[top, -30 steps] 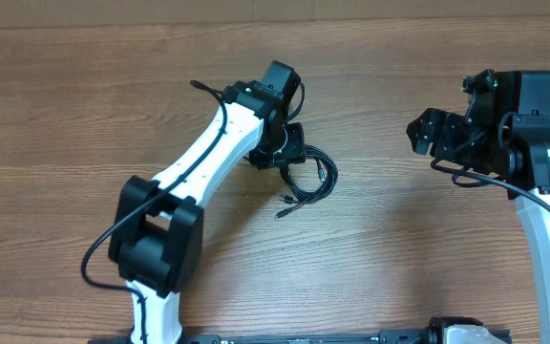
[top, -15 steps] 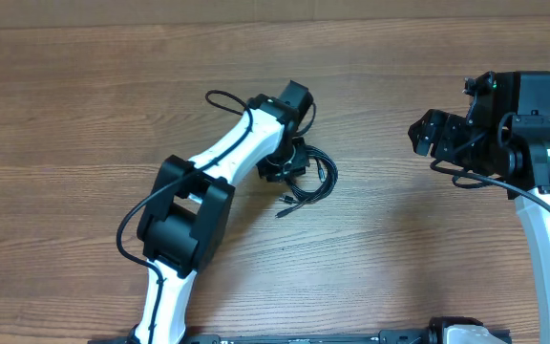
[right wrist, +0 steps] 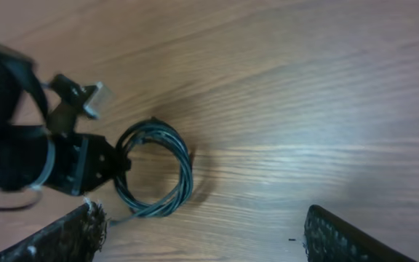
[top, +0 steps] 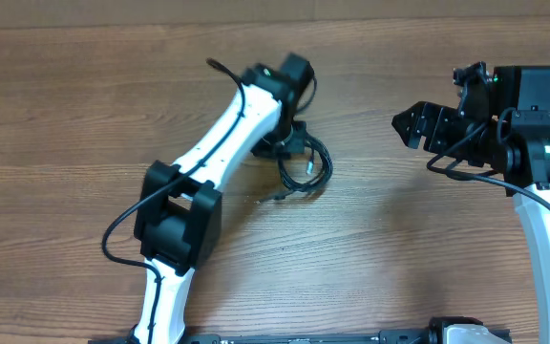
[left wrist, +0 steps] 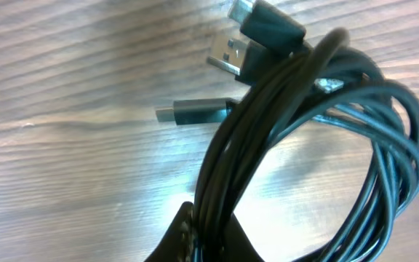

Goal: Untangle cables

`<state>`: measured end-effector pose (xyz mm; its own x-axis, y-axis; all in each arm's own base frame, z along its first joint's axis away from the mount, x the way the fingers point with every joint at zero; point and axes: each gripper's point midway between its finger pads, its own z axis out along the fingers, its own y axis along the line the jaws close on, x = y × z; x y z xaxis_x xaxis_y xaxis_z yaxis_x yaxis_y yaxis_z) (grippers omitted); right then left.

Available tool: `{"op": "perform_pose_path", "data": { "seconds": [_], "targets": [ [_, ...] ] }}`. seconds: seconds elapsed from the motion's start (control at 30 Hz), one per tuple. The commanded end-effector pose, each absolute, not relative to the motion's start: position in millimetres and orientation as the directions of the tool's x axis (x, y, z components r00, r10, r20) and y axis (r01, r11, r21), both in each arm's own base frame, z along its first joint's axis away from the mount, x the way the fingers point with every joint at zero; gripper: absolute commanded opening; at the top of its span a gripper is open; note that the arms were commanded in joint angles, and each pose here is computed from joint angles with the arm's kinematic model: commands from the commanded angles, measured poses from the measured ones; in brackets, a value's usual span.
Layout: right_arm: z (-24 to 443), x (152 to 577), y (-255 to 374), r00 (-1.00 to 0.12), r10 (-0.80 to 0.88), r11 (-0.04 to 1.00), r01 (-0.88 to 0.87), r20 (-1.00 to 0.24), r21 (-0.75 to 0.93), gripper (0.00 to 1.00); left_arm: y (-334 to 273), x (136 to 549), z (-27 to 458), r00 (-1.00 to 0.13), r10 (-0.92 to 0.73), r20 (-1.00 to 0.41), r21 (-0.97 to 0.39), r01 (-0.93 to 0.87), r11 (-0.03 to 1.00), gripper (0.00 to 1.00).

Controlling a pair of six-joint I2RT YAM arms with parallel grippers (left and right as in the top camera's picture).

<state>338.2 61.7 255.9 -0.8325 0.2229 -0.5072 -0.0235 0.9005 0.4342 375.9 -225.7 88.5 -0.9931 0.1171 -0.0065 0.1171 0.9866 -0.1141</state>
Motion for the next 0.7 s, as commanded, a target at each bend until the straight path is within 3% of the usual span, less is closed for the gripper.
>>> {"op": "perform_pose_path", "data": {
  "seconds": [0.0,0.2,0.4,0.67],
  "targets": [
    [274.3,343.5,95.5,-0.816,0.15,0.871,-0.159,-0.559,0.466,0.84,-214.5,383.0,144.6,-0.975,0.213,-0.055,-0.17,0.22,0.961,0.04],
    [270.0,350.2,153.4,-0.822,0.076,0.828,-0.264,-0.565,0.494,0.79,-178.5,389.0,168.3,-0.982,0.179,-0.052,-0.138,0.185,0.973,0.04],
    [231.2,358.7,216.6,-0.856,-0.033,0.789,-0.339,-0.516,0.512,0.68,-151.7,389.6,168.7,-0.989,0.148,-0.019,-0.127,0.15,0.981,0.04],
    [190.7,359.4,263.0,-0.811,-0.229,0.729,-0.509,-0.538,0.457,0.66,-147.2,384.4,173.0,-0.979,0.203,-0.014,-0.126,0.204,0.971,0.04]
  ]
}}
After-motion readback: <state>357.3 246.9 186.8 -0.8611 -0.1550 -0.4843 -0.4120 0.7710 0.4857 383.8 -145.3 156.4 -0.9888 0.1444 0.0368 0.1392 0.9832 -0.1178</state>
